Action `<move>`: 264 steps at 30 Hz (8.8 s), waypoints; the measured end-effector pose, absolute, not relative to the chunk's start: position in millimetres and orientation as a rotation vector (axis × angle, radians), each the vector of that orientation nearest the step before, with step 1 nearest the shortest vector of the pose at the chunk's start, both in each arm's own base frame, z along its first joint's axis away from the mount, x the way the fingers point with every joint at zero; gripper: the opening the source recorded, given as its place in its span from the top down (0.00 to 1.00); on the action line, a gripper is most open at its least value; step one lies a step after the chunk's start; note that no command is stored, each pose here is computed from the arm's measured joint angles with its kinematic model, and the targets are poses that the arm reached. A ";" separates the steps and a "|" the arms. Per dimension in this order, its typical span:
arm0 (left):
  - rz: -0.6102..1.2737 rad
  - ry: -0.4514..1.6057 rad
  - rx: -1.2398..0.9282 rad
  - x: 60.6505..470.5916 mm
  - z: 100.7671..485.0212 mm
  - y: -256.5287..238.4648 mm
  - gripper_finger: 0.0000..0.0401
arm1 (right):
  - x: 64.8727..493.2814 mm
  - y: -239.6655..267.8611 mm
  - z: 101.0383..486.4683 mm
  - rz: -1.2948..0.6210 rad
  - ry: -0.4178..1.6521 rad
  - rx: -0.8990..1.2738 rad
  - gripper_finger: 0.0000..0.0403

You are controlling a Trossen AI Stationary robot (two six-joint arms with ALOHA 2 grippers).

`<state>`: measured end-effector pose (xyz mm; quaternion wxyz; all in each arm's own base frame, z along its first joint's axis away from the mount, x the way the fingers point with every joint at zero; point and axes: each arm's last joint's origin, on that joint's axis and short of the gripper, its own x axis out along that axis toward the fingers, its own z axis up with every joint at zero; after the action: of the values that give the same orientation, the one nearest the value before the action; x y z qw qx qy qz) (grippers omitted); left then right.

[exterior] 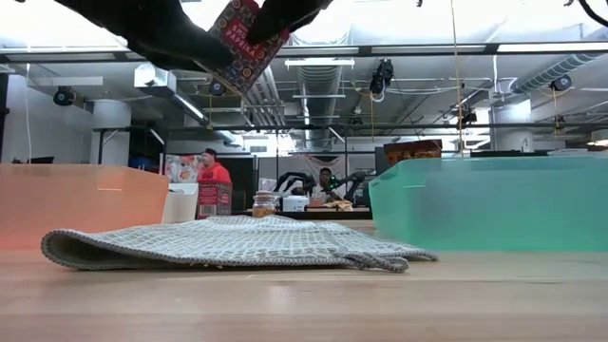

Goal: Sort spices by type
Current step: Put the bottom red seasoning can into the orange bin, then put the right green seasoning bottle into the black bin

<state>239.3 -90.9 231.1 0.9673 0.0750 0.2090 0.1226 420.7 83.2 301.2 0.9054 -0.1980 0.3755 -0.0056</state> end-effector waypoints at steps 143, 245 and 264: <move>0.097 0.781 0.298 224.6 297.6 -86.7 0.51 | 361.8 90.7 282.2 -0.016 0.541 -0.136 0.18; 0.197 0.932 0.250 161.2 202.7 -80.6 0.32 | 354.9 79.8 278.7 -0.036 0.533 -0.142 0.28; 0.400 0.566 0.332 186.0 287.1 -87.3 0.32 | 314.9 70.0 322.0 -0.265 0.922 0.179 0.46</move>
<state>186.0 -87.3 287.1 0.9271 0.1620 0.2759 0.1952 314.9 70.0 322.0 0.8833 0.0862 0.4428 -0.1273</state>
